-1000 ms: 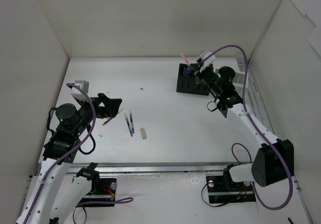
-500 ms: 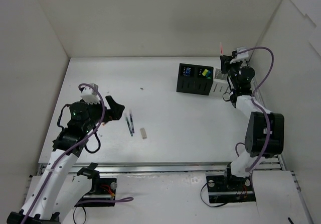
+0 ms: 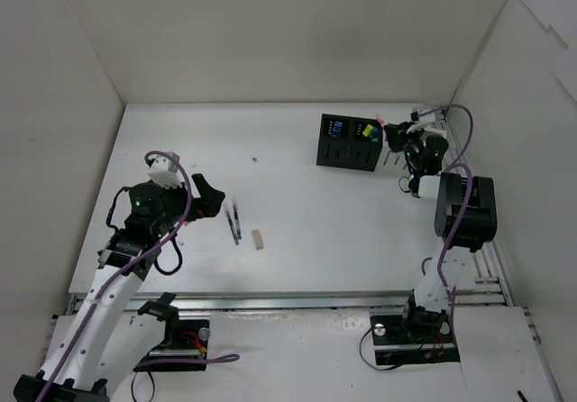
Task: Sort the stationery into containers
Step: Place the pen in the storage box.
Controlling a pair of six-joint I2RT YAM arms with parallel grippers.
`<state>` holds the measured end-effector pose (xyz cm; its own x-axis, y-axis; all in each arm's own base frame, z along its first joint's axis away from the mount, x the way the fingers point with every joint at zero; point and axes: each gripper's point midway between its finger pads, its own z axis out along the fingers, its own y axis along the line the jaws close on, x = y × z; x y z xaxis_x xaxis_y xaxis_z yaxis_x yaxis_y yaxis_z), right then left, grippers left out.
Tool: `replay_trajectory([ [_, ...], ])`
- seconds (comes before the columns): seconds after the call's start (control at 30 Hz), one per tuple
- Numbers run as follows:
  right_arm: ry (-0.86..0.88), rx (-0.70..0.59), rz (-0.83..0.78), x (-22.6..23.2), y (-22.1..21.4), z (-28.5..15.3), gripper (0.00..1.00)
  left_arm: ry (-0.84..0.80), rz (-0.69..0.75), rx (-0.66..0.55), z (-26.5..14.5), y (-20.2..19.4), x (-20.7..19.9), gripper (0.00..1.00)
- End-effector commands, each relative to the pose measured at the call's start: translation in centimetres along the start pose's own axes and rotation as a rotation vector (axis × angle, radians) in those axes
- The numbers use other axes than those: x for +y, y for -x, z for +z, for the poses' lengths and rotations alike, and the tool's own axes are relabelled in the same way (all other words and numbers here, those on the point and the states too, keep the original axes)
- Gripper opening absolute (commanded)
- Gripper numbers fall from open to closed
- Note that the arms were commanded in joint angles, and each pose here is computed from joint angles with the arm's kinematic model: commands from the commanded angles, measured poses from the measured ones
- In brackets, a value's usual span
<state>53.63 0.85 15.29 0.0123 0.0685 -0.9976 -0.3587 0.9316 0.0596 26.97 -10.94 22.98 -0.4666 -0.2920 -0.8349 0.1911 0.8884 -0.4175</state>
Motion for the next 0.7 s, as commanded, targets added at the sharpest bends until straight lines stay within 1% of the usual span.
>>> replay_trajectory([
  [0.0,0.059,-0.371,-0.212,1.1,9.4,-0.5,0.02,-0.035,0.004,-0.075,0.1,2.2,-1.0,0.99],
  [0.13,0.031,-0.386,-0.238,0.6,10.1,-0.7,0.0,-0.046,0.008,-0.083,0.1,2.3,-1.2,1.0],
  [0.27,0.076,-0.419,-0.227,1.2,12.2,-0.9,0.0,-0.06,0.009,-0.083,0.1,2.3,-1.4,1.0],
  [0.37,0.113,-0.432,-0.232,2.4,14.1,-1.9,0.0,-0.071,0.012,-0.078,0.1,2.3,-1.6,1.0],
  [0.47,0.136,-0.388,-0.21,3.2,13.5,-2.5,0.0,-0.077,0.015,-0.077,0.2,2.3,-1.7,0.99],
  [0.5,0.137,-0.386,-0.214,3.5,13.9,-3.0,0.0,-0.081,0.018,-0.076,0.1,2.2,-1.8,0.99],
  [0.53,0.132,-0.345,-0.2,3.4,13.1,-2.9,0.0,-0.083,0.019,-0.076,0.1,2.3,-1.8,1.0],
  [0.57,0.142,-0.327,-0.219,3.6,13.1,-3.1,0.0,-0.086,0.017,-0.074,0.1,2.2,-1.9,0.99],
  [0.6,0.151,-0.278,-0.199,3.7,12.1,-2.9,0.0,-0.084,0.021,-0.07,0.1,2.1,-1.8,0.99],
  [0.67,0.189,-0.25,-0.209,4.2,11.8,-2.9,0.01,-0.085,0.022,-0.066,0.0,2.0,-1.8,1.0],
])
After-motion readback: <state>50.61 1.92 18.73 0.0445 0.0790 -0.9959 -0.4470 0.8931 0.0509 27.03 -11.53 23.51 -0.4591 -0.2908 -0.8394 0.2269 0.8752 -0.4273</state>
